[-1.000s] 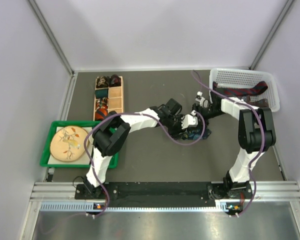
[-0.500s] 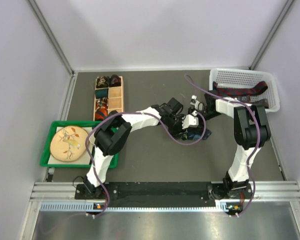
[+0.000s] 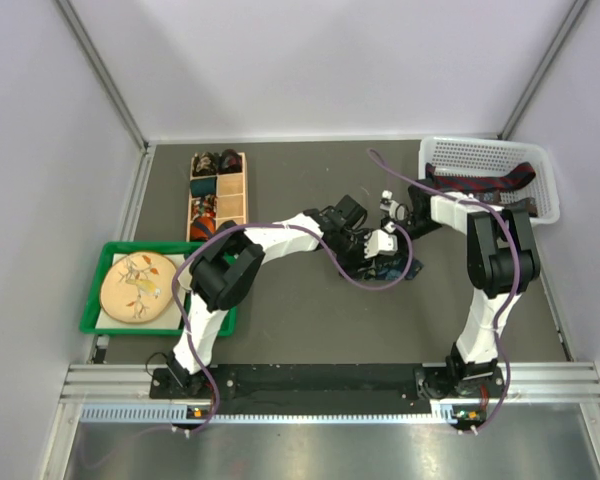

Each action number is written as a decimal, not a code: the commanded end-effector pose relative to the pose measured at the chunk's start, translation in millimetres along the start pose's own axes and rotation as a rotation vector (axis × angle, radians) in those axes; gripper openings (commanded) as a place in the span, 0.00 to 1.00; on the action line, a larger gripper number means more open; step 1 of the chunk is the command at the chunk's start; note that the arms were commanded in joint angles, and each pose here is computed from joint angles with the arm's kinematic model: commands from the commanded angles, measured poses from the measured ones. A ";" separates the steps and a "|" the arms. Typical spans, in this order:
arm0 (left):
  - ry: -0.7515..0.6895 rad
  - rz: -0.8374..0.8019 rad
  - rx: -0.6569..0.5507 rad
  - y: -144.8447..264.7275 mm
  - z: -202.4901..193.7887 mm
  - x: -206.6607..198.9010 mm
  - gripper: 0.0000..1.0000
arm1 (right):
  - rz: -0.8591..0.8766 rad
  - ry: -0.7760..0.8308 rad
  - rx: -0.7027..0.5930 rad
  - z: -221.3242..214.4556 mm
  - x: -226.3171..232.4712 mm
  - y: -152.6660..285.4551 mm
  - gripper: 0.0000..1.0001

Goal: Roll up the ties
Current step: Roll the tie at the center of the board.

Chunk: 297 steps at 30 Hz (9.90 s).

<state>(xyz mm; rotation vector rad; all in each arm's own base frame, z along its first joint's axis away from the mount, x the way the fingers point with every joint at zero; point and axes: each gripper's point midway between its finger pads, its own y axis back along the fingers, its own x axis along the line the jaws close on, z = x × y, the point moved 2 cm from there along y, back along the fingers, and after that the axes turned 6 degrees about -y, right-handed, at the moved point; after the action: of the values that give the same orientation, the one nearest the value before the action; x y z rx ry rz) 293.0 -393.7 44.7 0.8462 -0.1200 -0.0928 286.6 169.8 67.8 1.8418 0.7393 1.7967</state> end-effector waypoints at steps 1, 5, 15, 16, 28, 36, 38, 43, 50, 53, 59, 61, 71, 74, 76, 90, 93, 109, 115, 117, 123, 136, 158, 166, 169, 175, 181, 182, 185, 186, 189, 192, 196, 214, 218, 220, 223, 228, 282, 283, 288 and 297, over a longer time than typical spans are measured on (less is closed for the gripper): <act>0.085 -0.064 0.097 -13.6 -34.3 -16.0 0.74 | -0.158 0.056 -0.030 10.4 -28.4 -0.9 0.00; 0.092 -0.034 0.018 -6.7 -19.7 -5.7 0.96 | -0.212 0.052 -0.058 13.1 -37.6 0.8 0.00; 0.029 0.026 -0.302 13.7 23.2 9.5 0.99 | -0.313 0.027 -0.119 19.6 -52.2 4.4 0.00; 0.024 0.011 -0.321 12.0 24.9 7.4 0.99 | -0.318 0.020 -0.116 19.8 -54.3 3.3 0.00; -0.008 0.007 -0.431 -12.2 42.2 19.1 0.90 | -0.339 0.003 -0.125 25.4 -59.3 0.5 0.00; 0.039 0.027 -0.329 -25.2 32.1 24.2 0.62 | -0.291 0.014 -0.111 24.5 -51.4 -3.6 0.00; 0.067 0.009 -0.268 -24.5 21.7 17.9 0.47 | -0.267 0.021 -0.106 23.9 -43.8 -1.8 0.00; 0.066 -0.039 -0.166 -7.6 -9.2 -8.3 0.24 | -0.238 0.028 -0.119 20.2 -31.0 16.6 0.05; 0.107 -0.088 -0.102 6.4 -33.4 -37.7 0.17 | -0.221 0.082 -0.128 7.2 -23.2 33.5 0.12; 0.156 -0.024 -0.108 10.9 -28.7 -33.8 0.16 | -0.197 0.082 -0.113 4.7 -21.1 32.3 0.14; 0.184 0.140 -0.029 10.9 -34.8 -23.2 0.18 | -0.021 0.059 -0.088 -5.7 7.5 29.4 0.41; 0.186 0.178 0.002 10.2 -39.2 -21.8 0.18 | -0.010 0.046 -0.069 -9.7 6.9 27.5 0.42; 0.179 0.194 0.085 -0.1 -50.8 -26.2 0.23 | 0.104 0.036 -0.025 -14.8 23.0 9.5 0.48; 0.178 0.193 0.091 -3.0 -51.1 -25.5 0.26 | 0.086 0.044 -0.006 -13.9 21.8 1.0 0.48; 0.178 0.192 0.097 -4.9 -52.0 -25.2 0.28 | 0.069 0.035 0.009 -12.8 17.9 -6.6 0.48; 0.149 0.127 0.055 4.0 -41.4 -32.9 0.66 | -0.155 0.036 0.019 -5.0 -22.8 -18.3 0.00; 0.123 0.109 -0.040 13.8 -24.9 -30.9 0.82 | -0.220 0.042 0.008 -4.0 -34.1 -16.7 0.00; -0.077 0.090 -0.334 30.8 27.7 -11.7 0.99 | -0.390 0.054 -0.013 7.4 -58.4 -9.5 0.00; -0.081 0.104 -0.362 21.4 34.1 -2.7 0.99 | -0.426 0.056 -0.004 8.5 -65.9 -10.8 0.00; -0.081 0.104 -0.367 17.7 35.4 -0.3 0.99 | -0.436 0.056 -0.003 8.9 -67.5 -11.6 0.00; -0.049 0.072 -0.377 2.6 37.2 0.2 0.94 | -0.451 0.055 0.002 10.1 -71.0 -12.9 0.00; 0.064 0.035 -0.197 -7.5 0.4 -7.8 0.31 | -0.362 0.064 0.008 17.0 -49.1 -9.1 0.07; 0.084 -0.050 0.176 -15.5 -57.2 -37.1 0.26 | 0.037 0.021 -0.058 4.1 15.2 23.3 0.61; 0.107 -0.047 0.171 -18.7 -54.1 -33.8 0.30 | 0.010 0.060 0.032 -11.6 21.8 -6.1 0.57; 0.107 -0.045 0.169 -19.3 -53.0 -32.6 0.31 | -0.040 0.066 0.036 -6.0 15.1 -12.4 0.50; 0.104 -0.047 0.162 -17.9 -50.8 -32.9 0.41 | -0.157 0.061 0.056 -1.7 -9.0 -17.1 0.04; 0.107 -0.040 0.106 -13.4 -43.3 -30.1 0.55 | -0.210 0.055 0.059 -3.5 -21.7 -17.7 0.00; 0.116 -0.038 0.093 -13.0 -41.4 -29.2 0.58 | -0.215 0.055 0.055 -2.9 -22.8 -17.2 0.00; 0.126 -0.017 0.028 -6.1 -32.8 -22.7 0.69 | -0.244 0.049 0.047 -2.5 -28.9 -15.9 0.00; 0.116 -0.002 -0.009 -3.2 -26.5 -19.3 0.74 | -0.253 0.044 0.045 -2.6 -31.0 -14.9 0.00; 0.098 0.008 -0.083 4.0 -14.8 -15.4 0.76 | -0.281 0.043 0.034 -0.9 -35.4 -12.3 0.00; 0.087 -0.003 -0.144 9.8 -5.5 -18.2 0.76 | -0.308 0.029 0.024 2.0 -41.2 -10.2 0.00; 0.057 -0.002 -0.229 14.5 7.9 -17.3 0.76 | -0.319 0.018 0.011 5.3 -44.5 -8.2 0.00; 0.117 -0.010 -0.040 -15.6 -25.5 -18.4 0.10 | -0.204 0.004 -0.041 13.6 -24.9 12.1 0.37; 0.123 -0.043 0.087 -21.9 -54.4 -32.0 0.01 | -0.118 0.000 -0.076 6.3 -17.7 29.9 0.67; 0.118 -0.050 0.119 -22.7 -61.6 -36.4 0.00 | -0.112 -0.001 -0.099 1.9 -19.3 36.2 0.85; 0.111 -0.057 0.151 -22.8 -69.6 -39.7 0.00 | -0.108 0.002 -0.118 1.9 -23.2 32.7 0.99; 0.103 -0.053 0.159 -23.5 -70.2 -37.2 0.00 | -0.073 -0.039 -0.173 17.3 -27.3 19.8 0.99; 0.139 0.002 0.002 2.1 -32.9 -17.9 0.99 | 0.070 0.028 -0.162 17.0 -3.4 6.7 0.00; 0.154 0.013 -0.015 7.2 -27.8 -16.7 0.99 | 0.069 0.031 -0.164 17.4 -2.6 7.5 0.00; 0.082 0.159 -0.169 48.4 9.3 -1.7 0.99 | 0.082 0.047 -0.177 18.2 3.1 10.9 0.00; 0.039 -0.006 -0.189 37.2 0.2 -21.0 0.99 | 0.126 0.098 -0.171 4.7 24.3 10.1 0.00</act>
<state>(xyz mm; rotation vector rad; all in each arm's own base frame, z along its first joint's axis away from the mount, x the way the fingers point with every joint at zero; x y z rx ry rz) 272.2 -349.6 58.1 0.7187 -0.0704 0.0276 292.0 168.1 69.6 1.8155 0.5333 1.8492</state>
